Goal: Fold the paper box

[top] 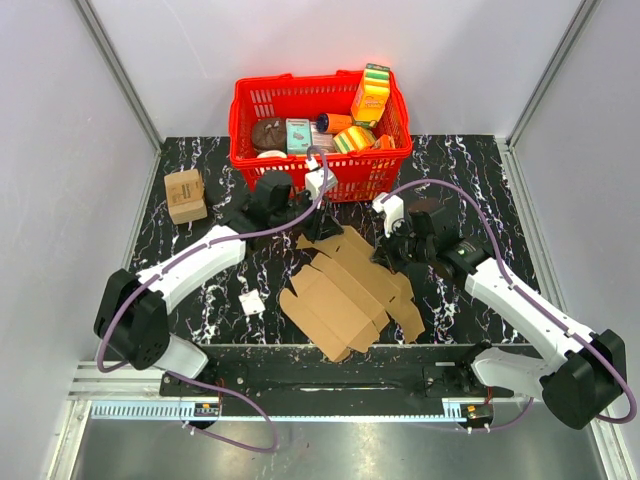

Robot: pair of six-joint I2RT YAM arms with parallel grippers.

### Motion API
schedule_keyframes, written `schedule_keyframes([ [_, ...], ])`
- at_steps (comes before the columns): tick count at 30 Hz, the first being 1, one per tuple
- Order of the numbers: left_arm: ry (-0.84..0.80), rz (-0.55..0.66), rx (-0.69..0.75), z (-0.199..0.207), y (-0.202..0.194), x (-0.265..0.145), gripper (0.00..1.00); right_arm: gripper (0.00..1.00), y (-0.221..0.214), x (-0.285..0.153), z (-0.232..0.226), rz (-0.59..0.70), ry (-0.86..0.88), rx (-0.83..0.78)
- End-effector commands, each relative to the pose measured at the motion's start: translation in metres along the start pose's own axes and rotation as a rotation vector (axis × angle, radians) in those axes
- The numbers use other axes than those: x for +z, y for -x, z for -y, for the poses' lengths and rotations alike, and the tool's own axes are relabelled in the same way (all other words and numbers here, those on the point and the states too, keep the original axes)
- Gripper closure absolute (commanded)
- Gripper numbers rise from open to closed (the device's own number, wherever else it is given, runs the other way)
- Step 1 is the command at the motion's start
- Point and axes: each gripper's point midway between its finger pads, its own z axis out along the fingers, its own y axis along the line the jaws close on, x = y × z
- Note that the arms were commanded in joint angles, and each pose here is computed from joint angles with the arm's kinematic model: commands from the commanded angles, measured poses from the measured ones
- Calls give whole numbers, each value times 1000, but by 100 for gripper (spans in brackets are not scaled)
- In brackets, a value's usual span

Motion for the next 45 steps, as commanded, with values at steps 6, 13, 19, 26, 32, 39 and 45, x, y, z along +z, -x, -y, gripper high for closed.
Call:
schedule_keyframes([
  [6, 80, 53, -55, -2, 11, 13, 95, 100, 23, -4, -3, 56, -11, 36],
  [13, 279, 12, -56, -14, 4, 20, 100, 100, 31, -2, -2, 65, -24, 112],
  [19, 476, 10, -13, -19, 5, 25, 100, 100, 46, -4, -6, 83, -22, 196],
  [26, 669, 22, 29, -12, 6, 32, 94, 100, 58, 4, -9, 26, -19, 353],
  [32, 796, 18, 116, -6, 10, 31, 89, 100, 63, 10, -12, -26, -10, 431],
  [39, 839, -6, 161, 3, 7, 38, 71, 100, 71, 5, -16, 5, 8, 450],
  [45, 830, 10, 138, 9, 12, 41, 67, 100, 69, 6, -15, -2, 4, 451],
])
